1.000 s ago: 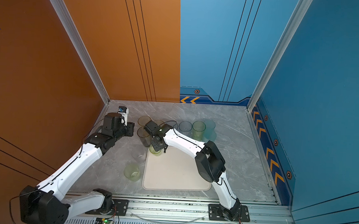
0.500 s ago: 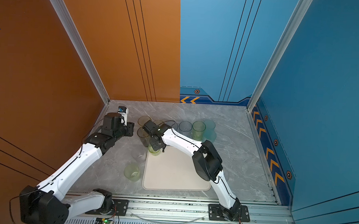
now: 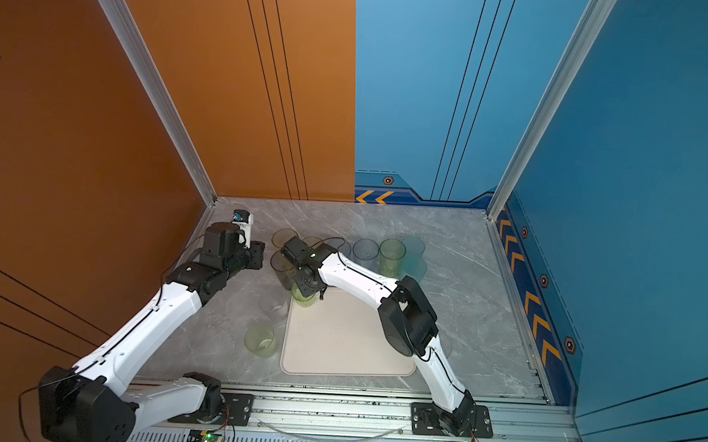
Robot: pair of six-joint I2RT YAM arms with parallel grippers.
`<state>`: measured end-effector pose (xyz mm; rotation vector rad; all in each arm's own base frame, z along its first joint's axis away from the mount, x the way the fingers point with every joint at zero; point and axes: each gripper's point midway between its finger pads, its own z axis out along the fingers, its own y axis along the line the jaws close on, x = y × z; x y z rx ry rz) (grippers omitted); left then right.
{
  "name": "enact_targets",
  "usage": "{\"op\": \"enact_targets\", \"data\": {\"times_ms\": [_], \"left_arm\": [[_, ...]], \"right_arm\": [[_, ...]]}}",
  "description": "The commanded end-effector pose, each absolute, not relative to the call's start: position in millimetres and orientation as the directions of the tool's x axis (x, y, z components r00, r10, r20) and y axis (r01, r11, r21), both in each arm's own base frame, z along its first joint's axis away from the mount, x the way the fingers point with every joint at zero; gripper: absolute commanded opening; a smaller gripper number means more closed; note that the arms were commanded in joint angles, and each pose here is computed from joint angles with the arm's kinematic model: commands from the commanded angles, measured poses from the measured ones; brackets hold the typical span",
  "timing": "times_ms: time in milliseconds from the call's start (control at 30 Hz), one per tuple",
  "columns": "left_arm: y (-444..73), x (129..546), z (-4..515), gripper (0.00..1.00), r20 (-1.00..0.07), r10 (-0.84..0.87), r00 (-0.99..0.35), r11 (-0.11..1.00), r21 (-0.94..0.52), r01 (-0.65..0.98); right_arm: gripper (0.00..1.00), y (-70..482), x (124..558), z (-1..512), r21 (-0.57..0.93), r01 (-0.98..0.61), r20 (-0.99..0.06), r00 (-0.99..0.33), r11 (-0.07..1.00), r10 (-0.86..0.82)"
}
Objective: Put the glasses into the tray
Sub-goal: 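Lower the green cup onto the tray corner nearest the dark grey cup, open right gripper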
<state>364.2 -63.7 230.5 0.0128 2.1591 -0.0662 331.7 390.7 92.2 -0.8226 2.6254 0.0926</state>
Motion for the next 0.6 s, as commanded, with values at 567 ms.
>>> {"op": "enact_targets", "data": {"times_ms": [567], "left_arm": [[-55.5,355.0,230.8,0.40,-0.821,-0.022,-0.571,0.999,-0.032,0.007]], "right_arm": [[0.17,390.9,330.5,94.7,-0.048,-0.572,-0.373,-0.750,0.819,-0.546]]}}
